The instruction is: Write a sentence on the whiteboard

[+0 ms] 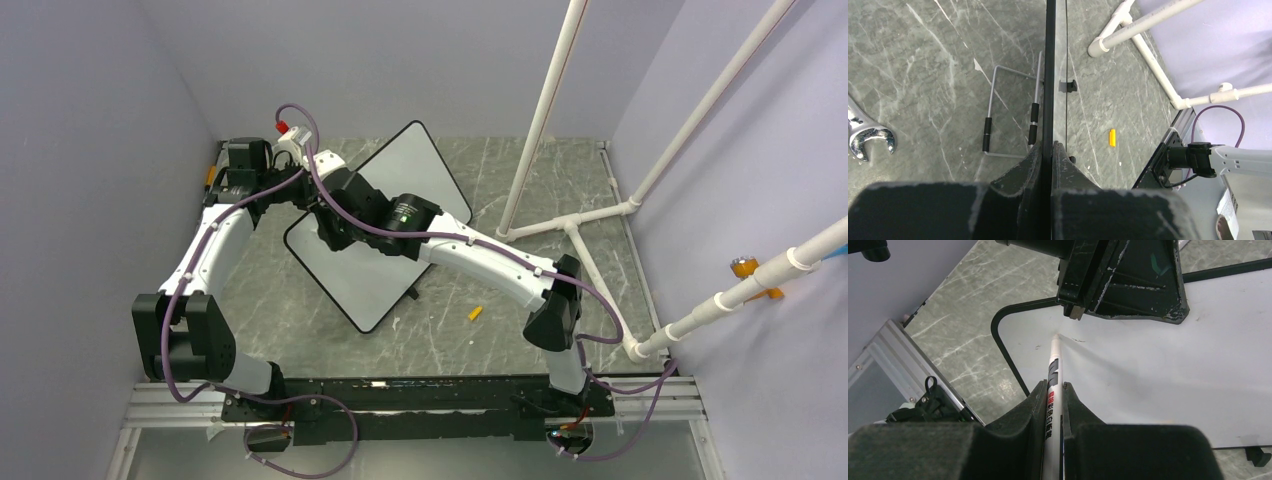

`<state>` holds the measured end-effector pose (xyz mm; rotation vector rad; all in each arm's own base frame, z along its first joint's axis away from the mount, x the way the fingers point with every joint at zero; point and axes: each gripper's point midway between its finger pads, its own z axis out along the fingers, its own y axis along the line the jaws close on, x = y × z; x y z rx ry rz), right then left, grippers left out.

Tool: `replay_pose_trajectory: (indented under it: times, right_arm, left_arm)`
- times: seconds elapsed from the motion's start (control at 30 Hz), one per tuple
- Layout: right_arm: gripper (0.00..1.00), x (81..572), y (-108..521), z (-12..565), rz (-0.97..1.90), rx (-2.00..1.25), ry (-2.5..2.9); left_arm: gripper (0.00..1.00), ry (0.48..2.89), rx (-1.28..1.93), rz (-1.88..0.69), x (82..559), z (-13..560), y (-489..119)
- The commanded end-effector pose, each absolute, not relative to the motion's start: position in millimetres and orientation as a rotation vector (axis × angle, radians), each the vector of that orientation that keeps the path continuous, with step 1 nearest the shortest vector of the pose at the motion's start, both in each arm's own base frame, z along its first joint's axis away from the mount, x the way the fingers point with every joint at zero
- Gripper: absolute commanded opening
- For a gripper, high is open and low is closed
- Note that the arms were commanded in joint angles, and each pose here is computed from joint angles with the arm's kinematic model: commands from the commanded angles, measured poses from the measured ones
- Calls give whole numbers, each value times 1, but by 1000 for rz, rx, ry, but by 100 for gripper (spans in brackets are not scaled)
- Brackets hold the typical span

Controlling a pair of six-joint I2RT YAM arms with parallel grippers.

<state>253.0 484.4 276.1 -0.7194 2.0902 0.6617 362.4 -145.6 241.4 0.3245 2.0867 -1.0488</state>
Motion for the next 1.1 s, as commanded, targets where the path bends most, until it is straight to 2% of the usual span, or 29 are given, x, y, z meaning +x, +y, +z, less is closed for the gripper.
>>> replay_pose_trajectory:
  times: [0.0,1.07]
  right_arm:
    - [0,260,493,291,691,-671,2039]
    - [0,248,473,241,629,-689,2145]
  left_arm:
    - [0,1984,393,-967,367,264,-143]
    - [0,1981,393,-958,367,264,-143]
